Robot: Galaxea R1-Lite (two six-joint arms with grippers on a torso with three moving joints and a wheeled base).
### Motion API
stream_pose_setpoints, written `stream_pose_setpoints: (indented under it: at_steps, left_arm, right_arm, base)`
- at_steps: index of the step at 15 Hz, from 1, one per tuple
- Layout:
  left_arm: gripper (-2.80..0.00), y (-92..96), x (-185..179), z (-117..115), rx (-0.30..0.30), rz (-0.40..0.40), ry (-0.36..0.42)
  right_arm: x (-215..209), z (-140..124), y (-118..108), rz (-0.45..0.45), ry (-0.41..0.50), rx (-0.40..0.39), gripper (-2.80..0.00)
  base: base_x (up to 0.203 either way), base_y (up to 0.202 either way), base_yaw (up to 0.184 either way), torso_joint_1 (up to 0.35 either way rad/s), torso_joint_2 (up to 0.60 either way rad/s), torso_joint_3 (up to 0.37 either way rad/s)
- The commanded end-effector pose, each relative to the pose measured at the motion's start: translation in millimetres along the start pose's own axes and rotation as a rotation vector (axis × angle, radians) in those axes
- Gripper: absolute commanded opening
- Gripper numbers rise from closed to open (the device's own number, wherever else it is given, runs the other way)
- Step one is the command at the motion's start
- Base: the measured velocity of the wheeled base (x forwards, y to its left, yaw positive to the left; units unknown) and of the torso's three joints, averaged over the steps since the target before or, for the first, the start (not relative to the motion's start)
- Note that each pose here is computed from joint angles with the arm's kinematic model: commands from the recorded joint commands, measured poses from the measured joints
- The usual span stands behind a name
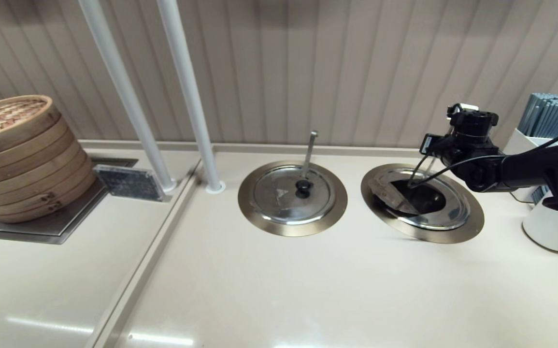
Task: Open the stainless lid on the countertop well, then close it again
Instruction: Stir with a spoon
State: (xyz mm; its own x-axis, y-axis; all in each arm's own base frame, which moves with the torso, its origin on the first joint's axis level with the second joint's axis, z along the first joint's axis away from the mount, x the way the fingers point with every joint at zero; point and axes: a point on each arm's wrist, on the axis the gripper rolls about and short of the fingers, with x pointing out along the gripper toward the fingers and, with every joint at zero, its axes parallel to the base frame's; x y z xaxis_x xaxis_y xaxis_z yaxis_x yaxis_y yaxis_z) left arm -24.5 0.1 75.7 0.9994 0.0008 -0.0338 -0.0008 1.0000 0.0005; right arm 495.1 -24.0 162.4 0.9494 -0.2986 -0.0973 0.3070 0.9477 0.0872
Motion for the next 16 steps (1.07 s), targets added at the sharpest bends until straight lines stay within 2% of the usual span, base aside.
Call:
stream_pose_setpoints:
  at_steps: [1, 3, 5, 6, 7, 8, 10, 12, 14, 16]
  left_arm:
    - [-2.80, 0.0, 0, 0, 0.000, 0.001, 0.000]
    - [-2.80, 0.0, 0, 0, 0.000, 0.001, 0.000]
    - [-2.80, 0.0, 0, 0, 0.000, 0.001, 0.001]
    - [-2.80, 0.0, 0, 0, 0.000, 0.001, 0.001]
    - [-2.80, 0.0, 0, 0, 0.000, 0.001, 0.000]
    - [-2.80, 0.0, 0, 0, 0.000, 0.001, 0.001]
    - [-2.80, 0.0, 0, 0, 0.000, 0.001, 0.000]
    - [-2.80, 0.0, 0, 0, 0.000, 0.001, 0.001]
    - [-2.80, 0.0, 0, 0, 0.000, 0.001, 0.001]
    - [-2.80, 0.0, 0, 0, 0.000, 0.001, 0.000]
  right_arm:
    - [-9, 5, 2, 0.033, 0.008, 0.004, -2.80]
    - [-20, 11, 0, 0.091, 0.052, 0.004, -2.80]
    - [-16, 6, -13, 0.070, 0.095, -0.041, -2.80]
    - [-12, 0, -19, 0.055, 0.107, -0.100, -2.80]
    - [-6, -9, -23, 0.023, 0.120, -0.146, -2.80]
    - [-1, -12, -23, -0.016, 0.111, -0.154, -2.80]
    - [12, -11, -18, -0.074, 0.048, -0.140, -2.80]
    - [15, -9, -13, -0.094, 0.002, -0.085, -2.80]
    - [6, -1, -3, -0.038, 0.007, -0.016, -2.80]
    - [-9, 6, 0, 0.067, 0.070, 0.024, -2.80]
  base:
    - [0.000, 0.000, 0.000, 0.000, 0.00, 0.000]
    - [0.000, 0.000, 0.000, 0.000, 0.00, 0.000]
    - [0.000, 0.000, 0.000, 0.000, 0.00, 0.000]
    - [0.000, 0.000, 0.000, 0.000, 0.00, 0.000]
    - [0.000, 0.000, 0.000, 0.000, 0.00, 0.000]
    - [0.000, 0.000, 0.000, 0.000, 0.00, 0.000]
    - [0.000, 0.000, 0.000, 0.000, 0.00, 0.000]
    - [0.000, 0.000, 0.000, 0.000, 0.00, 0.000]
    - [0.000, 0.000, 0.000, 0.000, 0.00, 0.000]
    - [0.000, 0.000, 0.000, 0.000, 0.00, 0.000]
